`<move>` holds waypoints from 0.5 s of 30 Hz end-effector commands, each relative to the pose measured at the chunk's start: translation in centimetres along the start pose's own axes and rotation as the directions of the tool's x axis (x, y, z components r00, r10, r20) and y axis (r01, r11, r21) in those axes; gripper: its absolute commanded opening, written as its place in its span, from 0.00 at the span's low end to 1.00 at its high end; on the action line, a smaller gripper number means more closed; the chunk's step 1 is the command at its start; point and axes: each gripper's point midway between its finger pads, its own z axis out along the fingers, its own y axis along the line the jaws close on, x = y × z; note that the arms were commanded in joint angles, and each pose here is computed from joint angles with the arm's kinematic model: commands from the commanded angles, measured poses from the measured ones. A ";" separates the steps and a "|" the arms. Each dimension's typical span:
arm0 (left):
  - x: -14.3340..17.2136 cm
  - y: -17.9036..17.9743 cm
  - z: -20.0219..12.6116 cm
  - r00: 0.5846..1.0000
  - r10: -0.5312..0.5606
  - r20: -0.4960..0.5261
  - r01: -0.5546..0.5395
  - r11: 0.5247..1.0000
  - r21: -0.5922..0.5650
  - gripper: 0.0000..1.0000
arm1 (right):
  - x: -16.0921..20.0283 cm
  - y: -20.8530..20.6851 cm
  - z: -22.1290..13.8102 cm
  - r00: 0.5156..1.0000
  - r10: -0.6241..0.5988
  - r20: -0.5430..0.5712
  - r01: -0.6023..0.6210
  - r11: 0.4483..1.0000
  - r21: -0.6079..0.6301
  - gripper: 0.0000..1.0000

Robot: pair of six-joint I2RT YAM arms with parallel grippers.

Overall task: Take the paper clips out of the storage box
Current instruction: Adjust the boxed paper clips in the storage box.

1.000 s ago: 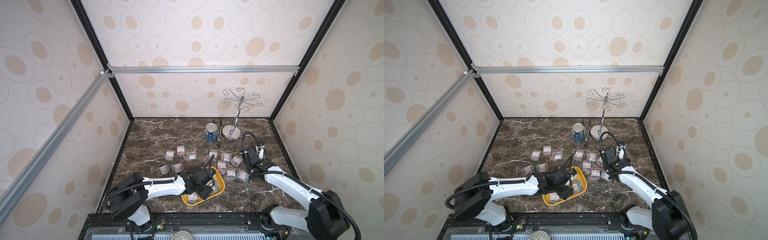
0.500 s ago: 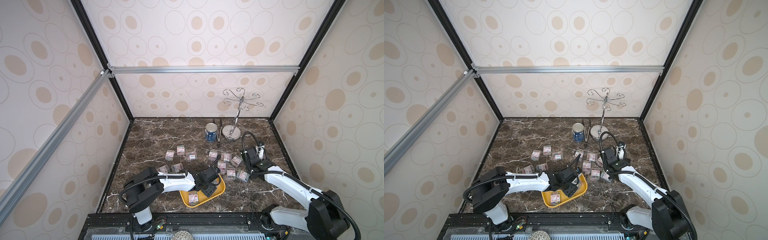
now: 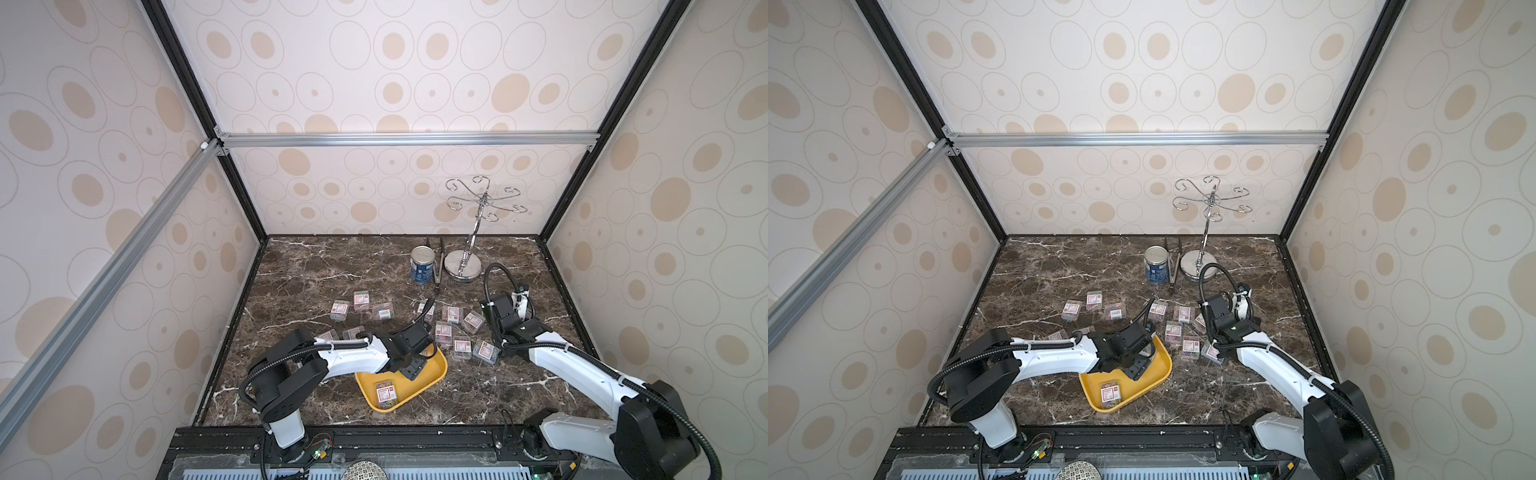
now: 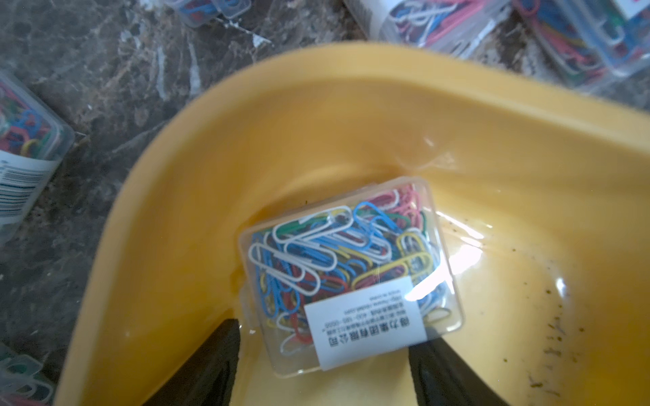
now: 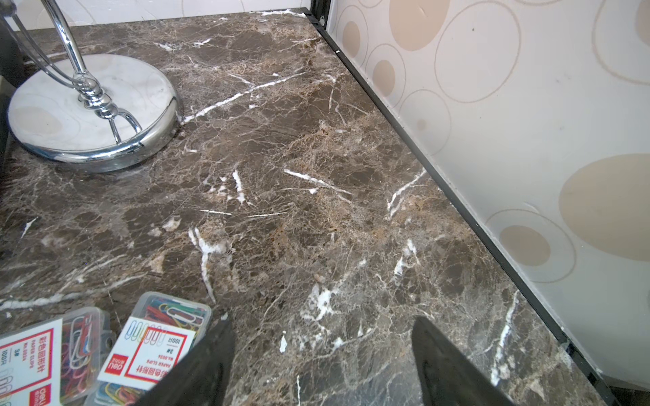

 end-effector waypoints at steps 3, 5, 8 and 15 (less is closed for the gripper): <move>-0.8 2.1 -1.3 0.999 -0.043 0.022 0.044 0.996 -0.071 0.73 | -0.5 -0.5 -0.3 1.000 0.023 0.012 -0.023 1.000 0.011 0.80; -1.2 2.1 -1.8 0.998 -0.051 0.036 0.053 0.996 -0.067 0.72 | -0.4 -0.5 -0.3 1.000 0.025 0.014 -0.026 1.000 0.011 0.81; -1.7 2.1 -2.6 0.997 -0.059 0.057 0.063 0.996 -0.056 0.73 | -0.6 -0.5 -0.3 0.999 0.029 0.019 -0.029 0.999 0.013 0.81; -2.4 1.4 -2.9 0.996 -0.042 0.082 0.042 0.999 0.005 0.81 | -0.8 -0.1 0.0 1.000 0.013 0.011 -0.014 0.999 0.030 0.81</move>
